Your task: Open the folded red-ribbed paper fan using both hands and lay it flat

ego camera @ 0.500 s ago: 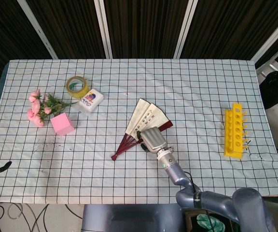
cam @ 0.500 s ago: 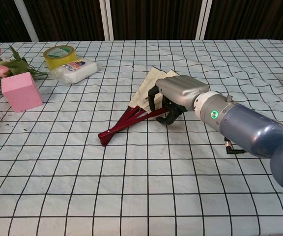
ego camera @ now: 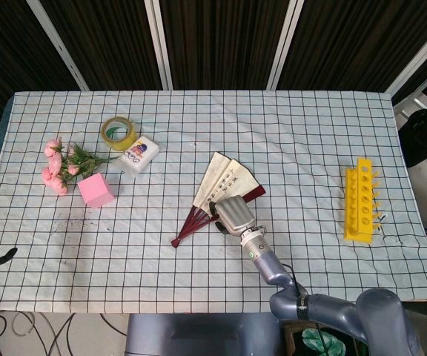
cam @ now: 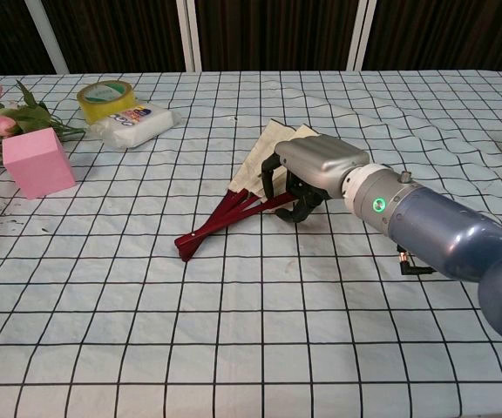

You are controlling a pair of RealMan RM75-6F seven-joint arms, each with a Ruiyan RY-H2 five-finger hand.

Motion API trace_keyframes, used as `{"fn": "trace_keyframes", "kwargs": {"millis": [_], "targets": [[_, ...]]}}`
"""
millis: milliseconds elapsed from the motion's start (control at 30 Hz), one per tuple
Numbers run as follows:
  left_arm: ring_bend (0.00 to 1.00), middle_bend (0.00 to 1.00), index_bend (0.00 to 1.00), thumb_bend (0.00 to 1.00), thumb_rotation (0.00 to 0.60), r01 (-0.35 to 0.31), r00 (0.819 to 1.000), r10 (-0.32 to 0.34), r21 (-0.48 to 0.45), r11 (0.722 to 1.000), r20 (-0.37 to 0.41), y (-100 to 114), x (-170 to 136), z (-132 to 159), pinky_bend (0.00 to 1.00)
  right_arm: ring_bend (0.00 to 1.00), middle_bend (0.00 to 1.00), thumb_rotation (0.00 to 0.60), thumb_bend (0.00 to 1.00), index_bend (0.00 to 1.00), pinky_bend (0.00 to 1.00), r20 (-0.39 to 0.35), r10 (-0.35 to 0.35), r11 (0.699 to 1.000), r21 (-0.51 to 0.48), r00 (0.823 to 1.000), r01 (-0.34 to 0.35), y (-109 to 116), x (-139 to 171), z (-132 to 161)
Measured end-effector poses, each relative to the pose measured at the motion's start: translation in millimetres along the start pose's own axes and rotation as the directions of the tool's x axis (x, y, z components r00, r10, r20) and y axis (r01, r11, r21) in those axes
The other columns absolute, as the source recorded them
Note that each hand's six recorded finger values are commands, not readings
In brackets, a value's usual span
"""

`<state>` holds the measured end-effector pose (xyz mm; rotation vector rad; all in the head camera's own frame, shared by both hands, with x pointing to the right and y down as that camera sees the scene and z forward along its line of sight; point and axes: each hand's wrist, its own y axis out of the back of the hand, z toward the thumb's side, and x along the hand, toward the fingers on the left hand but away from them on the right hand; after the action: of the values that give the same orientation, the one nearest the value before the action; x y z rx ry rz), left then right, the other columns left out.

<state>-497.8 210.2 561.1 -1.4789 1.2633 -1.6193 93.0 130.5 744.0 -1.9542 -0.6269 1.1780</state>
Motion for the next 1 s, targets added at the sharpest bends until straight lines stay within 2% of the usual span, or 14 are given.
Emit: {"fn": "trace_keyframes", "kwargs": {"millis": [800, 1000], "targets": [[0.00, 0.00, 0.00, 0.01, 0.600, -0.001, 1.000, 0.001, 0.000, 1.000, 0.002, -0.3, -0.3, 0.6, 0.00, 0.97, 0.92, 0.600, 0.34, 0.50, 0.92, 0.004, 0.001, 1.000, -0.011, 1.000, -0.001, -2.6, 2.1, -0.2], [0.00, 0.00, 0.00, 0.01, 0.600, -0.001, 1.000, 0.001, 0.000, 1.000, 0.001, -0.4, -0.3, 0.5, 0.00, 0.97, 0.92, 0.600, 0.42, 0.59, 0.92, 0.009, 0.000, 1.000, -0.021, 1.000, 0.000, -3.0, 2.5, -1.0]]}}
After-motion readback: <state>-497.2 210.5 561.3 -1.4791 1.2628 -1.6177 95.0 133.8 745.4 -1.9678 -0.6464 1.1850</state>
